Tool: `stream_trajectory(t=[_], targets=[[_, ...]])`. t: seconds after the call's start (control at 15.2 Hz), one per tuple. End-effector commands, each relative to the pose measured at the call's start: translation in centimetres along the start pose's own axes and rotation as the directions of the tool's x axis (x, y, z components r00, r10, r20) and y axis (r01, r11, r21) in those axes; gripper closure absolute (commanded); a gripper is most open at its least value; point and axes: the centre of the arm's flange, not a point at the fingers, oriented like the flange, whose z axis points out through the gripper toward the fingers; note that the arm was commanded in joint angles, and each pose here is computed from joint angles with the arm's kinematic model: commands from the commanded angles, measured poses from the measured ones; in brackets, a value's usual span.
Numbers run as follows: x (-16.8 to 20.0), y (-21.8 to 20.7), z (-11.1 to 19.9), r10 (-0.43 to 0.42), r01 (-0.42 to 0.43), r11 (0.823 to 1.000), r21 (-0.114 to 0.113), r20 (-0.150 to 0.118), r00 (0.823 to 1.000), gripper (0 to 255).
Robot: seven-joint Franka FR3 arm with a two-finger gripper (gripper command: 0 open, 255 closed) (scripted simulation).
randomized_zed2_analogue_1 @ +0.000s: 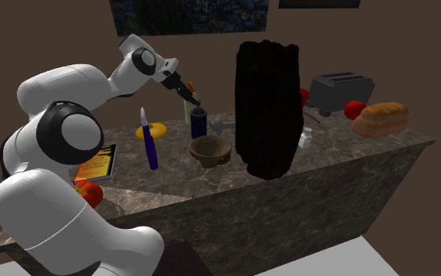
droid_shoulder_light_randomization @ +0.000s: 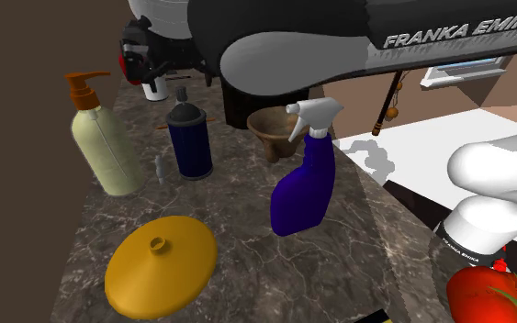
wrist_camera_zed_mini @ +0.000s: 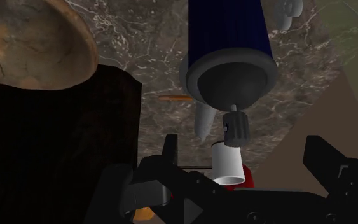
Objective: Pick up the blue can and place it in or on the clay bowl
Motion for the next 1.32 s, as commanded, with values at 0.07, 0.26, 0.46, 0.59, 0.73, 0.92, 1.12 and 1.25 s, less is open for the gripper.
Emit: stream_trajectory(t=[0.07, 0.26, 0.46, 0.59, 0.73, 0.92, 1.12, 1.25], targets=[[-0.1, -0.2, 1.6, 0.001, -0.001, 1.000, -0.001, 0.000, 1.000, 0], [-0.1, -0.2, 3.0, 0.001, -0.001, 1.000, -0.001, 0.000, 1.000, 0], [-0.1, -0.2, 3.0, 0.001, -0.001, 1.000, -0.001, 0.000, 1.000, 0], [-0.1, -0.2, 3.0, 0.001, -0.001, 1.000, -0.001, 0.000, 1.000, 0], [-0.1, -0.2, 2.9, 0.001, -0.001, 1.000, -0.001, 0.000, 1.000, 0], [-0.1, -0.2, 2.9, 0.001, -0.001, 1.000, -0.001, 0.000, 1.000, 255], [-0.1, -0.2, 3.0, 0.001, -0.001, 1.000, -0.001, 0.000, 1.000, 255], [-0.1, -0.2, 2.9, 0.001, -0.001, 1.000, -0.001, 0.000, 1.000, 255]])
